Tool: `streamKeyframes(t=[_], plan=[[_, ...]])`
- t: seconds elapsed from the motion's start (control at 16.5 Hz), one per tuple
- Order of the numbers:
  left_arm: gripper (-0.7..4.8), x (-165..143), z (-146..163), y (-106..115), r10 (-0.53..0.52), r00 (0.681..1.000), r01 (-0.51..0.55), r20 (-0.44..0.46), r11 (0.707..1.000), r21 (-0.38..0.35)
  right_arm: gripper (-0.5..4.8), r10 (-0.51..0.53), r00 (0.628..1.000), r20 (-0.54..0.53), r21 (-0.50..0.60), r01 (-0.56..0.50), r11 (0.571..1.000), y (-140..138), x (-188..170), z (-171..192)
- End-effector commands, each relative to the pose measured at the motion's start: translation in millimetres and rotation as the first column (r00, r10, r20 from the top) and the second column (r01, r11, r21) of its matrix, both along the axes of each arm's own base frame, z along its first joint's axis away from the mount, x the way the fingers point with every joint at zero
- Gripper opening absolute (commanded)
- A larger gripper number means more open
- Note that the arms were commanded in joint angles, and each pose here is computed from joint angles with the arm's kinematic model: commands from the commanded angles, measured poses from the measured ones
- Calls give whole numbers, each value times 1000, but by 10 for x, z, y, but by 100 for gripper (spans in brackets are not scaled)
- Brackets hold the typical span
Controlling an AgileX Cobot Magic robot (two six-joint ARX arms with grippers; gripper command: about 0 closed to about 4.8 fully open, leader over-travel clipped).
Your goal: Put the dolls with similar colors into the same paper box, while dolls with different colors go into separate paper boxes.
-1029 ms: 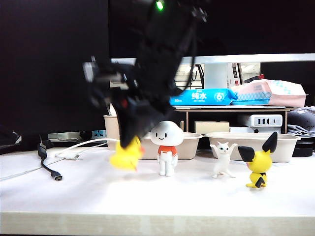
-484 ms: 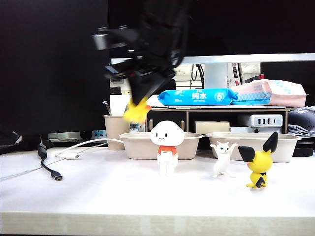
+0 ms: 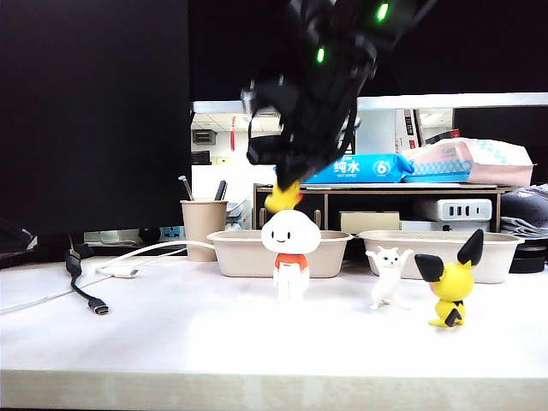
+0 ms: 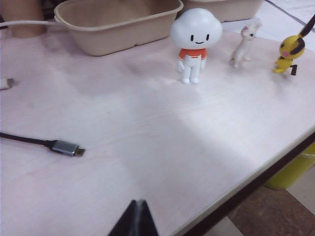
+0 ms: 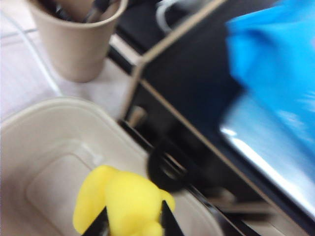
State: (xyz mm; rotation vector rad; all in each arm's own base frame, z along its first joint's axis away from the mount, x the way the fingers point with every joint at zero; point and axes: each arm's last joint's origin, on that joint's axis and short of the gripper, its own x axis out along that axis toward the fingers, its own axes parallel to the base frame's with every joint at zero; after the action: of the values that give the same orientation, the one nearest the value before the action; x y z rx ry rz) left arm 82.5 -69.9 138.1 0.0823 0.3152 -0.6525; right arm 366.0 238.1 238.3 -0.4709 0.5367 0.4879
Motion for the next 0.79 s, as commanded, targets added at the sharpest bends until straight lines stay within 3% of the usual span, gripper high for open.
streamKeyframes(t=[0.06, 0.12, 0.24, 0.36, 0.48, 0.67, 0.73, 0.79], plan=[[-5, 0, 11, -2, -5, 1000, 5, 7, 1000, -7, 106, 34, 999, 0, 19, -34, 999, 123, 118, -34], [-5, 0, 11, -1, -4, 1000, 4, 7, 1000, -7, 116, 40, 999, -10, 19, -40, 999, 146, 130, -49], [-5, 0, 12, -1, -4, 1000, 4, 8, 1000, -7, 225, 49, 998, -27, 31, -48, 998, 162, 148, -66], [-5, 0, 12, -1, -5, 1000, 5, 8, 1000, -8, 247, 45, 999, -29, 26, -44, 999, 155, 139, -52], [-5, 0, 12, -1, -5, 1000, 5, 8, 1000, -8, 246, 37, 999, -37, 23, -37, 999, 112, 74, 76], [-5, 0, 12, -1, -5, 1000, 5, 8, 1000, -8, 198, 39, 998, -55, 20, -38, 999, -47, -176, 497], [-5, 0, 12, -1, -4, 1000, 4, 8, 1000, -8, 204, 87, 985, -146, 62, -78, 995, -121, -359, 647], [-5, 0, 12, -1, -4, 1000, 4, 8, 1000, -8, 277, 161, 949, -273, 79, -145, 986, -214, -552, 729]])
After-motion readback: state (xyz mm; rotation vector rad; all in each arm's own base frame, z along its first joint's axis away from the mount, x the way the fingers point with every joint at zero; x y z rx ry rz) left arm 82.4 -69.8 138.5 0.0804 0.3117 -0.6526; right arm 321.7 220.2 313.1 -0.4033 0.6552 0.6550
